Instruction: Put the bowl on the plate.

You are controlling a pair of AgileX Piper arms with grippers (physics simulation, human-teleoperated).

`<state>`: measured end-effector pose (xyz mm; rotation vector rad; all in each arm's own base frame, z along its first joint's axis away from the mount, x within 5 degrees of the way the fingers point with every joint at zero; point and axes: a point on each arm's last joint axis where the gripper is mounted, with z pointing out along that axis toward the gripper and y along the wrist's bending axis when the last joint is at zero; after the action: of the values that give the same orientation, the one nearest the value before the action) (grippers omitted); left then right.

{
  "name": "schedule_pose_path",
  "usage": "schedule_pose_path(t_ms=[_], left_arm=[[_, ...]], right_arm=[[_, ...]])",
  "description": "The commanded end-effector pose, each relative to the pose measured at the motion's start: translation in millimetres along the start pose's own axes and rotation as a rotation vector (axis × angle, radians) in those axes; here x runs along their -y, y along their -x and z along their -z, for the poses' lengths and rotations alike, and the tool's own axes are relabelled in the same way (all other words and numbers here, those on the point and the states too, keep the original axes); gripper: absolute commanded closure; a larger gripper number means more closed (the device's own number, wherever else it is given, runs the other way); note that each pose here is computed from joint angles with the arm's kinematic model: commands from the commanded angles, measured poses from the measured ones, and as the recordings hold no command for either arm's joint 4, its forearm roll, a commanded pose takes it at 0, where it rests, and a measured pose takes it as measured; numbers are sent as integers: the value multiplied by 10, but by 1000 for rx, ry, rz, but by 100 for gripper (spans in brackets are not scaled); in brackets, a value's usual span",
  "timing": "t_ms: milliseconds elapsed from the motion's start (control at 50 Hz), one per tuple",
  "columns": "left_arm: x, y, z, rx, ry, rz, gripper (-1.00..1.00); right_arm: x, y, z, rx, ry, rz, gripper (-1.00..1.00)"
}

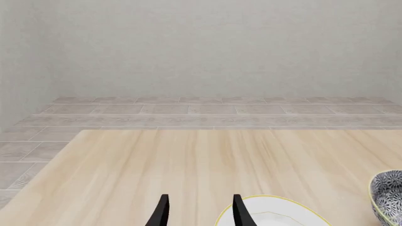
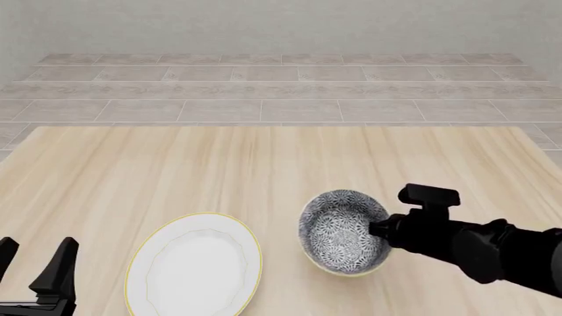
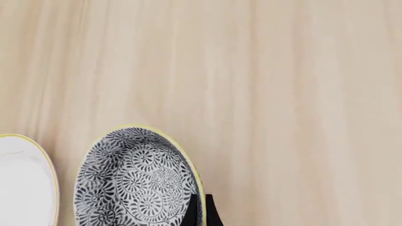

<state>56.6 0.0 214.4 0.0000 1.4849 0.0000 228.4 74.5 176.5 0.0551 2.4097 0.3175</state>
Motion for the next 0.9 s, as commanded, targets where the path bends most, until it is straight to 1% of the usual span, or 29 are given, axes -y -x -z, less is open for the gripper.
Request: schedule_pose_path(t_ms=[20,120,240,400,480,720,820,880,900], left_arm=[[0,0,0,0,0,0,-100],[0,0,0,0,0,0,-100],[0,0,0,0,0,0,-100],[0,0,0,0,0,0,-100],[0,0,0,0,0,0,-100],[0,0,0,0,0,0,-100],[0,0,0,0,0,0,-100],[0,0,0,0,0,0,-100],[0,0,0,0,0,0,-100]], right_arm=[[-97,-10,49,11,34,-15,100],[-138,1,76,19,49,-35,100],[-218,50,140,37,75,-34,100],[-257,75,174,48,90,-47,100],[-263,130,233,65,94,-54,100],[-330,298,386,93,106,-28,100],[-402,381,436,99,119,-4,100],[-427,428,459,104,122,1,100],[-462,471,491,109,129,11,100]])
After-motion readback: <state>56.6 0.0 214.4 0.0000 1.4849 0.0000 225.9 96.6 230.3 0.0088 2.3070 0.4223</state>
